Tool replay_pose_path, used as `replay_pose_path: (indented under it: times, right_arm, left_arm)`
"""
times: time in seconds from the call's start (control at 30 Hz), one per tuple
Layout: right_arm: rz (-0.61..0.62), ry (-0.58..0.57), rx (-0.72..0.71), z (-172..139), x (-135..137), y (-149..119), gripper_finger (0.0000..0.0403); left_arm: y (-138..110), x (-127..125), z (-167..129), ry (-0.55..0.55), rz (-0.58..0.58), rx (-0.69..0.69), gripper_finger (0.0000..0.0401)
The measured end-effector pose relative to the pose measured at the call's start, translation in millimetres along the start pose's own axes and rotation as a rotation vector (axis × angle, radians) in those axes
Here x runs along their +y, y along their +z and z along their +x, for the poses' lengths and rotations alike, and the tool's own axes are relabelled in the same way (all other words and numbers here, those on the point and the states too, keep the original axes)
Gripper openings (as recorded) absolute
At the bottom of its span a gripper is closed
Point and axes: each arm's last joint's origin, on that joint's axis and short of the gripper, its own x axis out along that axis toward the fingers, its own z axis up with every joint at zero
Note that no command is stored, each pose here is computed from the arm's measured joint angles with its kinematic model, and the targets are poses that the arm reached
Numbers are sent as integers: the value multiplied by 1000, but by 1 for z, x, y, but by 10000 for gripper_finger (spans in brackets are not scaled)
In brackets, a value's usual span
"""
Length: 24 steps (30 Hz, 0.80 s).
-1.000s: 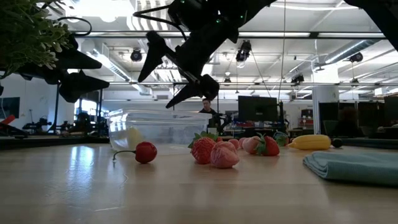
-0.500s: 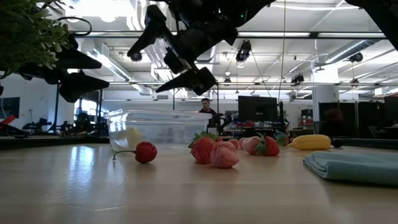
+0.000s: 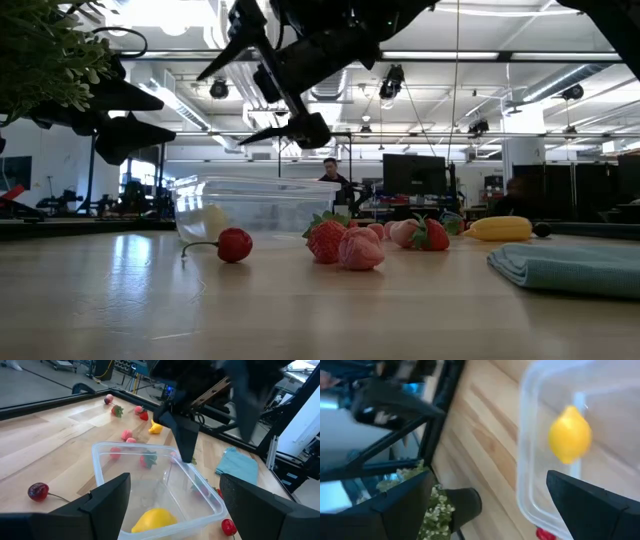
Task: Pick and placing Produce into tupperware
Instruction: Put the pink peach into the transparent bin
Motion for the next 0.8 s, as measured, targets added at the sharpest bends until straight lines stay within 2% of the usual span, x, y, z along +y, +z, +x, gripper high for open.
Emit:
replay_pose_path:
  times: [0.3, 0.4, 0.5, 0.6, 0.8]
  right_arm:
    - [69, 102, -76, 0, 12, 4, 382]
    - [92, 104, -75, 1, 12, 4, 382]
    - [101, 71, -145, 2, 10, 6, 382]
    - [113, 32, -115, 4, 4, 5, 381]
    - [-43, -75, -45, -2, -5, 1, 379]
  left_arm:
    - [0, 0, 0, 0, 0, 0, 293]
    - [0, 0, 0, 0, -1, -1, 293]
    - [0, 0, 0, 0, -1, -1, 293]
    - [0, 0, 0, 1, 0, 0, 293]
    - [0, 0, 0, 0, 0, 0, 293]
